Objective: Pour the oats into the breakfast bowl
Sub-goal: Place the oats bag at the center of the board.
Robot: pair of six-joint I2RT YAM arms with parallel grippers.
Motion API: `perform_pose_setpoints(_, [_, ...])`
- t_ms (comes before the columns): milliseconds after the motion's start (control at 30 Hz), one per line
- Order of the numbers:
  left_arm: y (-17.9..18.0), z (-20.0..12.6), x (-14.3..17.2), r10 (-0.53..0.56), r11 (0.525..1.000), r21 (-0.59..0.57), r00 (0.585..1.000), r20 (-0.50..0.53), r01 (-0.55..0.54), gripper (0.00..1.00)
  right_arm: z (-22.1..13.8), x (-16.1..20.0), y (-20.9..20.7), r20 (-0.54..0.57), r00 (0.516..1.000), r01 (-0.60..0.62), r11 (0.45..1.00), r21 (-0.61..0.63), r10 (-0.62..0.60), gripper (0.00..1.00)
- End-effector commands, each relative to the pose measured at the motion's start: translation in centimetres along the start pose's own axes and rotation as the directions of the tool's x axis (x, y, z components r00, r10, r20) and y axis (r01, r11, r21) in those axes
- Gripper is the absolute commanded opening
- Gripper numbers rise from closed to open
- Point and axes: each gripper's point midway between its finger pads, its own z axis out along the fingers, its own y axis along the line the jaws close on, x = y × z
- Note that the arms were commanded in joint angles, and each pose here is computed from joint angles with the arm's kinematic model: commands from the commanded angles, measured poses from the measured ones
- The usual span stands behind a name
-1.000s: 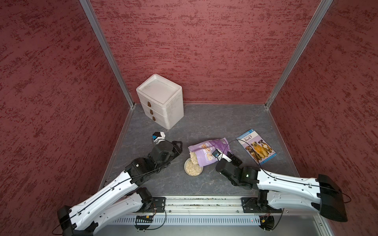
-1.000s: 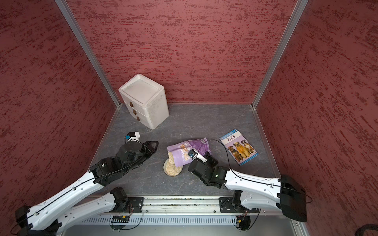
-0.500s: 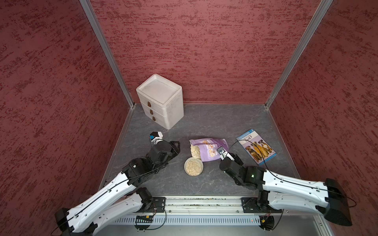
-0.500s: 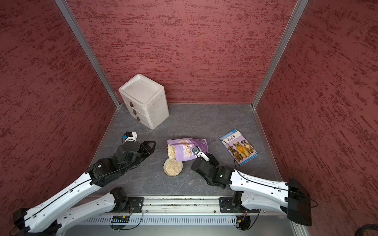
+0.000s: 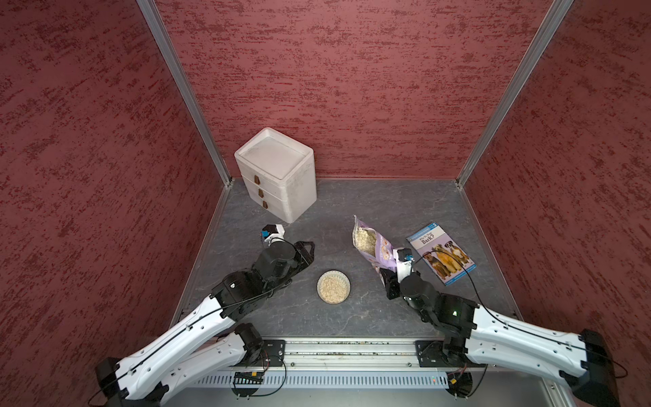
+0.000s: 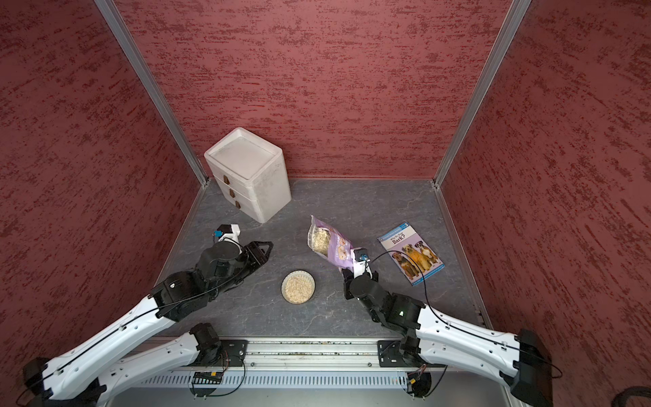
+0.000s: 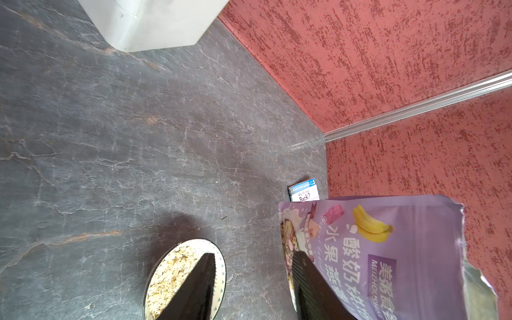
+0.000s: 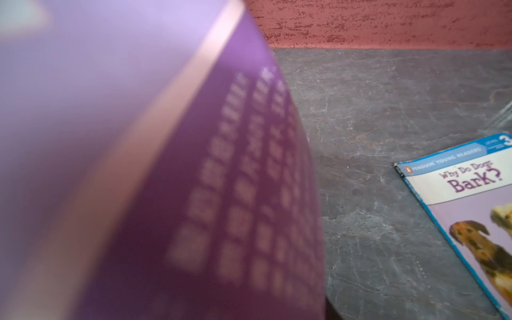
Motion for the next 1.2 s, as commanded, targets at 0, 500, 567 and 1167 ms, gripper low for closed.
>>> perform_pose_setpoints(0, [-1.7, 0.3, 0.2, 0.020, 0.998, 0.067, 1.000, -0.020, -0.019, 0.49, -1.9, -7.2, 3.0, 0.212, 0.931, -0.255, 0.945, -0.207, 0.297, 0.00])
perform_pose_setpoints(500, [-5.4, 3.6, 4.3, 0.080, 0.981, 0.184, 0.987, -0.136, -0.054, 0.49, 0.6, -4.8, 3.0, 0.187, 0.925, -0.298, 0.936, -0.186, 0.332, 0.00])
perform_pose_setpoints(567, [-5.6, 4.3, 5.1, 0.082, 0.981, 0.186, 0.984, -0.161, -0.051, 0.48, 1.3, -4.1, 3.4, 0.177, 0.930, -0.291, 0.938, -0.189, 0.324, 0.00])
perform_pose_setpoints(1167, [-2.5, 9.2, 9.7, 0.030, 0.997, 0.076, 0.965, -0.262, -0.010, 0.44, 5.9, 3.2, 2.3, 0.047, 0.954, -0.289, 0.952, -0.101, 0.295, 0.07])
